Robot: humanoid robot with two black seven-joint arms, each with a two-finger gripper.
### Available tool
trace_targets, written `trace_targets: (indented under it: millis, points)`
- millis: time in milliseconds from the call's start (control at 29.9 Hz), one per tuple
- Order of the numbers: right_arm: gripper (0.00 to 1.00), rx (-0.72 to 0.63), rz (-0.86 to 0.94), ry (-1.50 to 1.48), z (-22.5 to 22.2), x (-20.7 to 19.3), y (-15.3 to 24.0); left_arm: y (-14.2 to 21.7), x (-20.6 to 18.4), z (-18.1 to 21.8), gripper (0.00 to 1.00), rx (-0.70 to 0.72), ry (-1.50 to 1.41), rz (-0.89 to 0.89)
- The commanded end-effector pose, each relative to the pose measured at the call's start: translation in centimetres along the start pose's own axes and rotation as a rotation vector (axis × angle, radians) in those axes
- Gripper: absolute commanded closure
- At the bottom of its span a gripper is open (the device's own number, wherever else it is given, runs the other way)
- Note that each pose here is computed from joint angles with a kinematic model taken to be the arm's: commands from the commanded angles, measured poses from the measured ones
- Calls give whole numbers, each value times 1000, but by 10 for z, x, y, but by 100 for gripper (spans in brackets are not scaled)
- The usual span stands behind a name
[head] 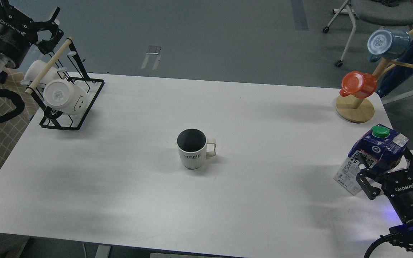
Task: Place cup and milk with both arms
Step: 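Reach the right gripper to the milk carton and grasp it, then carry the milk carton with the right gripper beside the mug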
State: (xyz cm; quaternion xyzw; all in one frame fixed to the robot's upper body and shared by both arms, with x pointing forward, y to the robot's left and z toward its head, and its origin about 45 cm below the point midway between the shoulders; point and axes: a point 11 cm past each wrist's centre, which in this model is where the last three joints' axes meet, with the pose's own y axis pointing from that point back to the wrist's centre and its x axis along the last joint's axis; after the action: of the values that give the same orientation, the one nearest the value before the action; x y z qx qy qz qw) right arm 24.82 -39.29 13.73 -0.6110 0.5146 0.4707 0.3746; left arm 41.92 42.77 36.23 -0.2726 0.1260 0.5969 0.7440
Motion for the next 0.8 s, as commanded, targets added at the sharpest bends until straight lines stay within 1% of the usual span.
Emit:
trace_targets:
  millis: [0,100,267,334,401,468,535,568,602,769]
  points:
    - [8,6,43,-20,-1,18,-11,0,1,0,2,1,1,3]
    - [13,12,59,-30,-3,24,-15,0,1,0,2,1,1,3]
    - [15,15,62,-40,0,26,-16,0,1,0,2,3,-2,3]
    - [31,15,59,-49,3,26,-16,0,1,-2,2,7,-4,6]
    - [67,11,49,-48,6,24,-18,0,0,-4,2,13,-5,3]
    - [79,9,42,-46,6,21,-19,0,0,-5,2,14,-5,6]
    - [84,10,39,-47,6,20,-19,-1,0,-5,2,14,-6,8]
    - [90,9,26,-46,7,17,-21,-1,0,-5,2,13,-6,9]
    - [92,6,8,-42,7,11,-23,-1,1,-5,2,13,-8,12]
    - [92,-18,-62,-40,17,-11,-33,-1,1,-7,2,19,-8,13]
